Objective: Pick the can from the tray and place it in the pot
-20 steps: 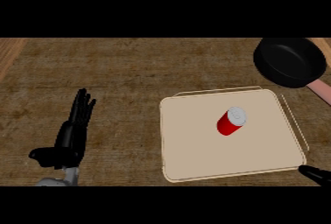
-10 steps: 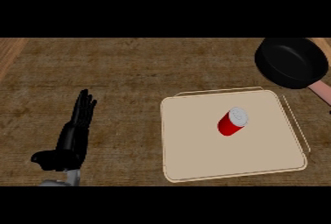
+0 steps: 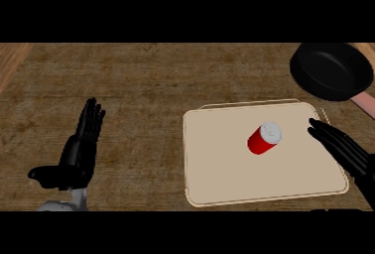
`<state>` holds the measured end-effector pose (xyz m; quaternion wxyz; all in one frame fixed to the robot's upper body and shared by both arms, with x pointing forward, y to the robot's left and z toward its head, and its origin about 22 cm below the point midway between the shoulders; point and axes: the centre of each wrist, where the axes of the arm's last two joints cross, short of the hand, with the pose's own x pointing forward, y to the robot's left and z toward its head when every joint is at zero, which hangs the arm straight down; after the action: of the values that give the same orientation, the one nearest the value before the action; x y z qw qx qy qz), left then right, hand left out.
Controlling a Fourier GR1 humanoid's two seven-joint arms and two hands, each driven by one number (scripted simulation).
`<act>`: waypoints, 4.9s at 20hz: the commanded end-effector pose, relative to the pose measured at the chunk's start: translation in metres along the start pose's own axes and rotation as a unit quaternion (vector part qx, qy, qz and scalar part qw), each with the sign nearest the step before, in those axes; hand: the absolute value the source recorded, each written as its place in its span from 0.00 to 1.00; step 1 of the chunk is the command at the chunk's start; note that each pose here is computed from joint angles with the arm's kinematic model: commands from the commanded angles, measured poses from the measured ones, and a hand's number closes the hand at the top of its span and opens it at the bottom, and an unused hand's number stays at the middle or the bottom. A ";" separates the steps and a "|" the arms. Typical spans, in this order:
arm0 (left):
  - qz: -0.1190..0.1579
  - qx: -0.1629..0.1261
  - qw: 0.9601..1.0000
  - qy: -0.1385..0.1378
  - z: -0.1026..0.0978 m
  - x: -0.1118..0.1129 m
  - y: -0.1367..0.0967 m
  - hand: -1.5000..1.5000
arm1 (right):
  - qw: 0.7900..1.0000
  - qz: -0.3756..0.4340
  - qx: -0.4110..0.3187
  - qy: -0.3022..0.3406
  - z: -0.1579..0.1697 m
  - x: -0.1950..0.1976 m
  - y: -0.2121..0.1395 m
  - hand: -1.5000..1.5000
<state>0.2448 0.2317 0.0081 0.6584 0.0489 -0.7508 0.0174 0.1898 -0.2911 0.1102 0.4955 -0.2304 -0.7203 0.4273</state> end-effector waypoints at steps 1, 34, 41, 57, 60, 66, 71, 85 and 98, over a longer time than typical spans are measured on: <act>0.002 -0.001 1.000 0.001 -0.012 -0.004 0.005 0.50 | 1.000 0.001 0.022 0.016 -0.014 0.016 0.023 0.00; -0.003 -0.008 1.000 -0.002 -0.004 0.007 -0.005 0.50 | 0.997 0.078 -0.009 0.017 -0.084 -0.030 0.086 1.00; 0.000 -0.007 1.000 0.001 0.019 -0.012 -0.010 0.50 | 0.996 0.086 -0.021 0.010 -0.069 -0.038 0.083 1.00; 0.004 -0.010 1.000 -0.006 0.002 -0.013 -0.003 0.50 | 0.986 0.159 0.046 0.030 -0.204 0.067 0.073 1.00; -0.001 0.001 1.000 0.003 0.007 -0.001 -0.012 0.50 | 0.989 0.145 -0.009 0.012 -0.203 0.094 0.057 1.00; -0.002 0.011 1.000 -0.010 -0.006 0.002 0.005 0.50 | 0.978 0.178 -0.107 0.019 -0.165 0.102 0.014 1.00; -0.005 -0.002 1.000 -0.005 0.001 -0.004 -0.009 0.50 | 0.965 0.190 -0.157 0.085 -0.181 0.098 -0.017 1.00; 0.002 0.001 1.000 -0.005 -0.016 0.008 -0.004 0.50 | 0.942 0.197 -0.204 0.181 -0.198 -0.010 -0.081 1.00; 0.007 -0.021 1.000 0.003 0.005 0.003 -0.007 0.50 | 0.945 0.175 -0.155 0.230 -0.175 -0.135 -0.119 1.00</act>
<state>0.2418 0.2233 0.0113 0.6565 0.0388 -0.7533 0.0094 0.4167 -0.3546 0.1921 0.5005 -0.5350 -0.5997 0.3220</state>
